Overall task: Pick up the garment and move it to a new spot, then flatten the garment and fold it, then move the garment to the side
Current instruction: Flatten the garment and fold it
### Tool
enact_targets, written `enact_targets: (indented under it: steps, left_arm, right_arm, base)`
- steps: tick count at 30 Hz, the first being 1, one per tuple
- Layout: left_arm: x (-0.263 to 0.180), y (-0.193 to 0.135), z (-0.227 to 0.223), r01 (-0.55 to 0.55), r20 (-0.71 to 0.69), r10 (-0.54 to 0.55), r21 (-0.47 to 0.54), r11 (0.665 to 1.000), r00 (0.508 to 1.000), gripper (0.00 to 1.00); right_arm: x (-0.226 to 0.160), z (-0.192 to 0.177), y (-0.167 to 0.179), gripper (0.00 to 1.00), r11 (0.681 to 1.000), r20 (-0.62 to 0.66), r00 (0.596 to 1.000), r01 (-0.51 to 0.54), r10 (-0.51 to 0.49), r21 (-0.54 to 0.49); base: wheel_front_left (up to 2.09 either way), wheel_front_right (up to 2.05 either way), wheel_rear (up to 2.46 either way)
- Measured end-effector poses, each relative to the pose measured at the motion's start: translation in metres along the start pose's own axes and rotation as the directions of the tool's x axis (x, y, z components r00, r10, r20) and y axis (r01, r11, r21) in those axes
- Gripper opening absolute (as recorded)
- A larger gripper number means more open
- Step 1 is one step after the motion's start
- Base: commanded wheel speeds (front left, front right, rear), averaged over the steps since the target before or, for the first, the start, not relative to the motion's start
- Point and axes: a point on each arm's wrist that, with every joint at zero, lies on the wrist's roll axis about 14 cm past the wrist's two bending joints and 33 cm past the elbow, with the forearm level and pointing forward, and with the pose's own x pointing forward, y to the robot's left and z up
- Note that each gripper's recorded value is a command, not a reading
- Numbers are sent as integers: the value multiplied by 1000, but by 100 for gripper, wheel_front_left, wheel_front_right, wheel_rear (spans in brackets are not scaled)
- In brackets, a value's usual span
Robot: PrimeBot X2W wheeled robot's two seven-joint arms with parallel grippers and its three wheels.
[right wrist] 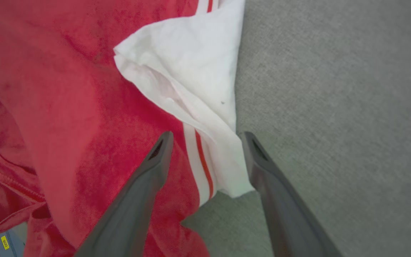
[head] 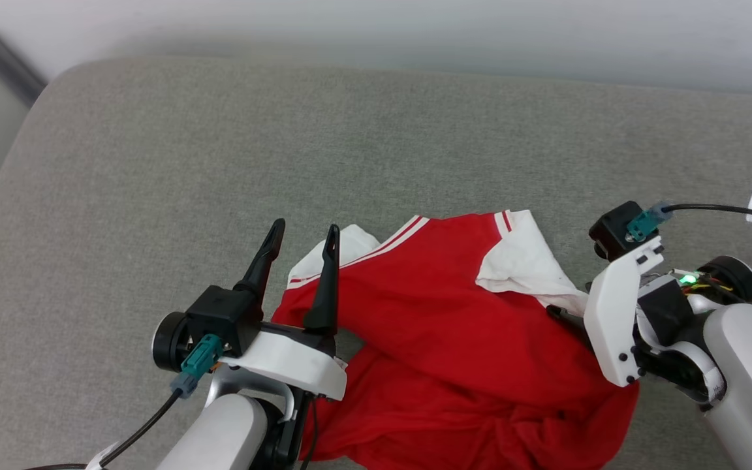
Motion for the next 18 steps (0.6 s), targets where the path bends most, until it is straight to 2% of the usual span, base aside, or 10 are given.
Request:
enact_targets:
  steps: [7,8,9,10,14,18]
  left_arm:
    - [1,13,-14,-37,-33,38,4,999,999,100]
    - [1,13,-16,-39,-36,39,4,999,999,100]
    - [1,13,-17,-38,-38,38,3,999,999,100]
    - [1,14,-17,-38,-38,38,2,999,999,100]
    - [1,15,-18,-44,-38,44,0,999,998,100]
    - [1,16,-15,-46,-31,47,3,999,998,100]
  right_arm:
    - [29,-12,12,100,994,-135,989,-75,64,-77]
    - [31,-13,11,89,994,-146,987,-79,67,-81]
    - [32,-13,10,40,993,-155,986,-79,65,-85]
    - [34,-14,10,0,993,-164,984,-85,71,-83]
    - [36,-8,10,0,993,-143,986,-96,85,-69]
    - [29,10,5,0,995,-54,995,-82,80,-47]
  base:
    - [0,0,0]
    - [0,0,0]
    - [0,0,0]
    - [0,0,0]
    - [0,0,0]
    - [0,0,0]
